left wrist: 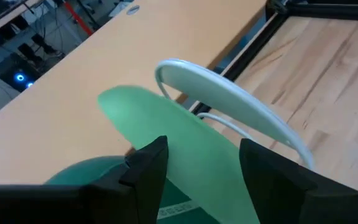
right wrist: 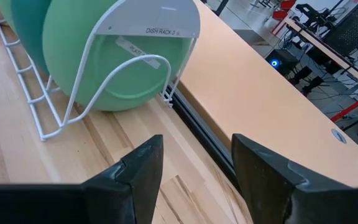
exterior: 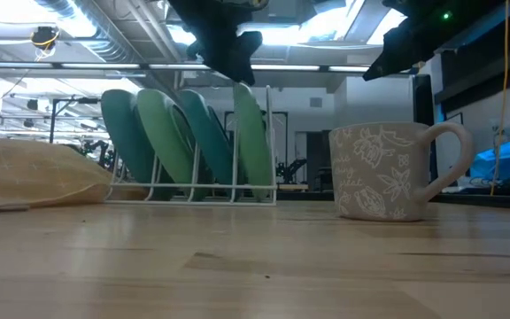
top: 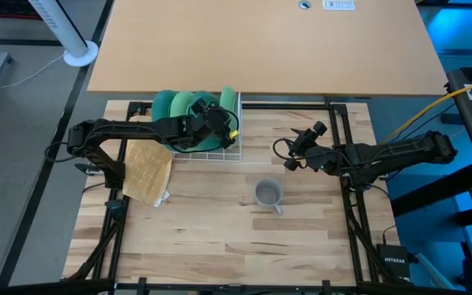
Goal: Sort dishes
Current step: Put the green plate into the dish rack
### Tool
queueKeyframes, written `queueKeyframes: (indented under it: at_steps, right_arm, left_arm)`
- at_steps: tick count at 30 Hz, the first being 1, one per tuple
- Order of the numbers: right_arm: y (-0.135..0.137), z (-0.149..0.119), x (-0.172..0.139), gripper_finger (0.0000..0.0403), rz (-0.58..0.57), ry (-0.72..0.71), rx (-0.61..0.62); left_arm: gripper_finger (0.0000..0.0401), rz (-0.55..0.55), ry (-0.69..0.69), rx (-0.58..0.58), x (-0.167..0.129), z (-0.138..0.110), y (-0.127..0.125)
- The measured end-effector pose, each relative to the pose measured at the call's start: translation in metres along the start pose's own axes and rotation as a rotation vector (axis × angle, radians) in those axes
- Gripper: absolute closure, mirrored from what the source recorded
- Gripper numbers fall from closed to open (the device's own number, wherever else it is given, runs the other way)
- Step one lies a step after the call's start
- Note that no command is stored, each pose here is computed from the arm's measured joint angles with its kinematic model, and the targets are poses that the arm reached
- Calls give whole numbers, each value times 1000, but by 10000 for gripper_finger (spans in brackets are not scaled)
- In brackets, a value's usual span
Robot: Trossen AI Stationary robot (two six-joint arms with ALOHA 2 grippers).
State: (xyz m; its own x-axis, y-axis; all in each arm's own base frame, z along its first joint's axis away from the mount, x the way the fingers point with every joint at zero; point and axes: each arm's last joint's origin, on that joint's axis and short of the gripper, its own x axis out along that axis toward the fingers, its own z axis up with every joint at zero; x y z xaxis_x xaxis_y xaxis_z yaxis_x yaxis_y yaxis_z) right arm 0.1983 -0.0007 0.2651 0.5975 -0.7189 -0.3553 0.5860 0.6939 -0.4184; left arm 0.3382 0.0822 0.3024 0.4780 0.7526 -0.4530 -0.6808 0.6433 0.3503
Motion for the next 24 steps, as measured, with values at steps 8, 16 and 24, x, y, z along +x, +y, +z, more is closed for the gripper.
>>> queueKeyframes:
  at_steps: [8, 16, 24]
  right_arm:
    - [0, 0, 0, 207, 11, 1, 17]
    - [1, -3, 0, 207, 35, 25, 19]
    - [1, -4, 0, 207, 42, 30, 19]
  left_arm:
    - [210, 7, 9, -26, -6, 0, 6]
    - [210, 6, -25, -52, -11, 5, 10]
    - [210, 55, -12, -82, 0, 6, 25]
